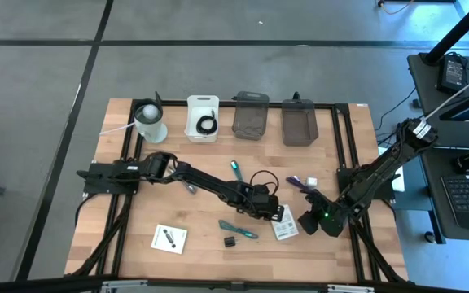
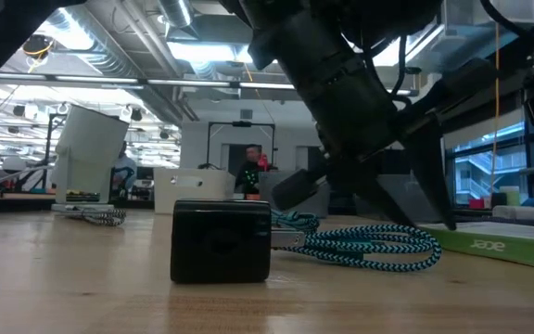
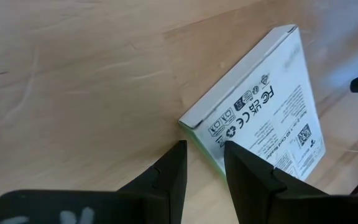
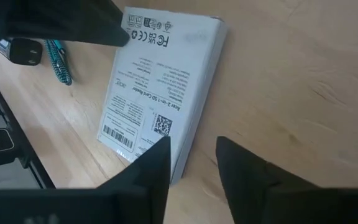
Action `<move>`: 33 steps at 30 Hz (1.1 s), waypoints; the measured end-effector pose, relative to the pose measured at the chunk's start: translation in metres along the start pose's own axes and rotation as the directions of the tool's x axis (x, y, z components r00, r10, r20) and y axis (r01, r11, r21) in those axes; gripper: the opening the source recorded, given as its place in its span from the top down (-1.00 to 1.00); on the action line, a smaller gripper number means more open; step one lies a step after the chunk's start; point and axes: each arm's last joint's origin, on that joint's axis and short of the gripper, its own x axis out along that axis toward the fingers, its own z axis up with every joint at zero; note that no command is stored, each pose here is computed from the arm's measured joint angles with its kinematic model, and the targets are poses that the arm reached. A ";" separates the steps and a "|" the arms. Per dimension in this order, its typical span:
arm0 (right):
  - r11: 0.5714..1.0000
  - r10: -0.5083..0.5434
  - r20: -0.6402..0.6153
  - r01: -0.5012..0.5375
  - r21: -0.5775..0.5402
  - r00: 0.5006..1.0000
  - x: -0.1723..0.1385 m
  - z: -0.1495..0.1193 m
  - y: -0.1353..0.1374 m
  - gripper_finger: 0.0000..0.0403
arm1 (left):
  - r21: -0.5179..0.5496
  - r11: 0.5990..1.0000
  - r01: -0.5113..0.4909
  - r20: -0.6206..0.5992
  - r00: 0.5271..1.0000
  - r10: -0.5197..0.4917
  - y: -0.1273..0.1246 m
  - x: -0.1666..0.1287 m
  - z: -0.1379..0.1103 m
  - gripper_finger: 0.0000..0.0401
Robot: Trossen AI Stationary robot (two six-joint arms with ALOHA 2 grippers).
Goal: Pick and place items into bin
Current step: Put the right card reader box into the right black bin
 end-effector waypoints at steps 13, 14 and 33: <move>1.000 -0.024 0.004 0.024 0.020 1.000 0.015 -0.006 -0.001 0.27 | 0.048 0.999 -0.007 -0.001 1.000 0.007 0.001 0.000 0.003 0.50; 1.000 -0.021 0.004 0.021 0.022 1.000 0.015 -0.006 -0.001 0.27 | 0.046 0.999 0.003 -0.001 1.000 -0.003 0.000 -0.001 0.004 0.50; 1.000 0.007 -0.001 -0.007 0.024 1.000 0.010 -0.004 0.002 0.27 | 0.061 0.996 0.067 0.001 0.998 -0.067 -0.008 -0.007 0.004 0.50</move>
